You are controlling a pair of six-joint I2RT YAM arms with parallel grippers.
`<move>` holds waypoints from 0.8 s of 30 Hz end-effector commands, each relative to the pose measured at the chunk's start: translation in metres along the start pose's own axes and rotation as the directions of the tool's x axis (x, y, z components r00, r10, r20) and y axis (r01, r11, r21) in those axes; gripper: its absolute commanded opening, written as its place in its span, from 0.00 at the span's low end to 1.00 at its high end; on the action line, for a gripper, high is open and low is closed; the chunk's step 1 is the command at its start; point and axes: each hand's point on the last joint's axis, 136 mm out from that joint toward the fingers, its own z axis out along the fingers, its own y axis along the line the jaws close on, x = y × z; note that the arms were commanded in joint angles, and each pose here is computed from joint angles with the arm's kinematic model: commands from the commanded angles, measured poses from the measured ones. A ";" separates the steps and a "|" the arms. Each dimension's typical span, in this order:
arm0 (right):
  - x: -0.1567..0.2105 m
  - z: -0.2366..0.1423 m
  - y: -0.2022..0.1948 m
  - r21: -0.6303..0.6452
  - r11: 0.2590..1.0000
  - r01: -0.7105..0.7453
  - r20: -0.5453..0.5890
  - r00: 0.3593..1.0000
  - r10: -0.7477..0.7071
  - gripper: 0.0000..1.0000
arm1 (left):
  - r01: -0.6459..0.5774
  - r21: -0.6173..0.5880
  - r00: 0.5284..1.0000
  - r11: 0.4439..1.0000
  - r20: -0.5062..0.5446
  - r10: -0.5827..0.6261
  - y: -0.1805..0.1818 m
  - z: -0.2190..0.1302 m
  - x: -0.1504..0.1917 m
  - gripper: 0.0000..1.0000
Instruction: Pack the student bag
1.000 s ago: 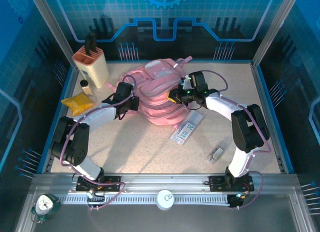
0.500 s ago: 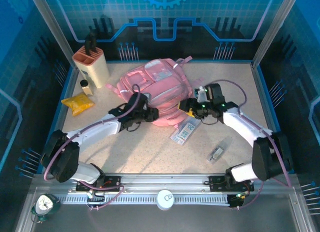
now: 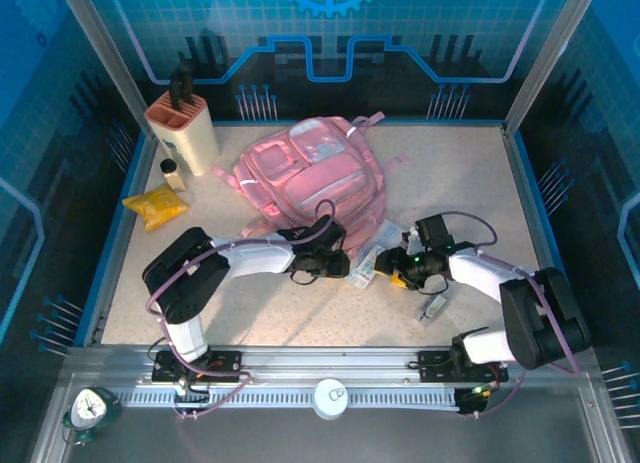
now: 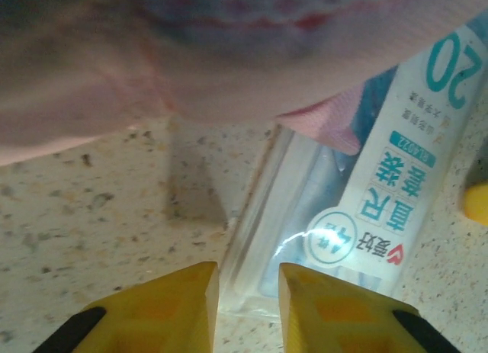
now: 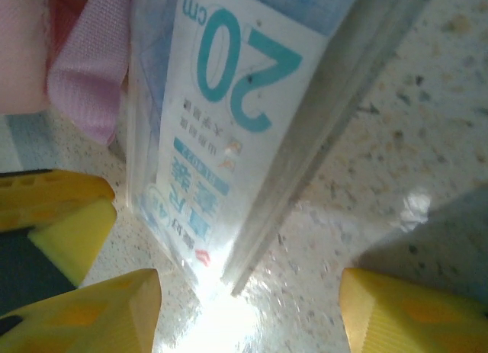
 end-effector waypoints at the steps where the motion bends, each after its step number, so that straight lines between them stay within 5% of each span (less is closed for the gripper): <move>1: -0.001 0.012 0.006 -0.058 0.998 -0.009 -0.012 1.000 0.009 0.62 | 0.006 0.015 1.000 1.000 -0.023 -0.005 -0.013 0.011 -0.003 0.20; 11: -0.008 0.010 0.042 -0.259 0.964 0.051 0.035 0.998 -0.043 0.59 | 0.061 -0.047 0.992 0.997 -0.109 -0.066 -0.001 0.026 0.017 0.03; 17: -0.013 0.009 0.053 -0.333 0.939 0.083 0.067 0.996 -0.064 0.52 | 0.096 0.076 0.984 0.992 -0.157 -0.084 -0.028 0.024 0.020 0.02; 24: -0.016 0.008 0.054 -0.371 0.925 0.085 0.081 0.995 -0.059 0.33 | 0.084 0.086 0.984 0.993 -0.163 -0.069 -0.033 0.019 0.019 0.01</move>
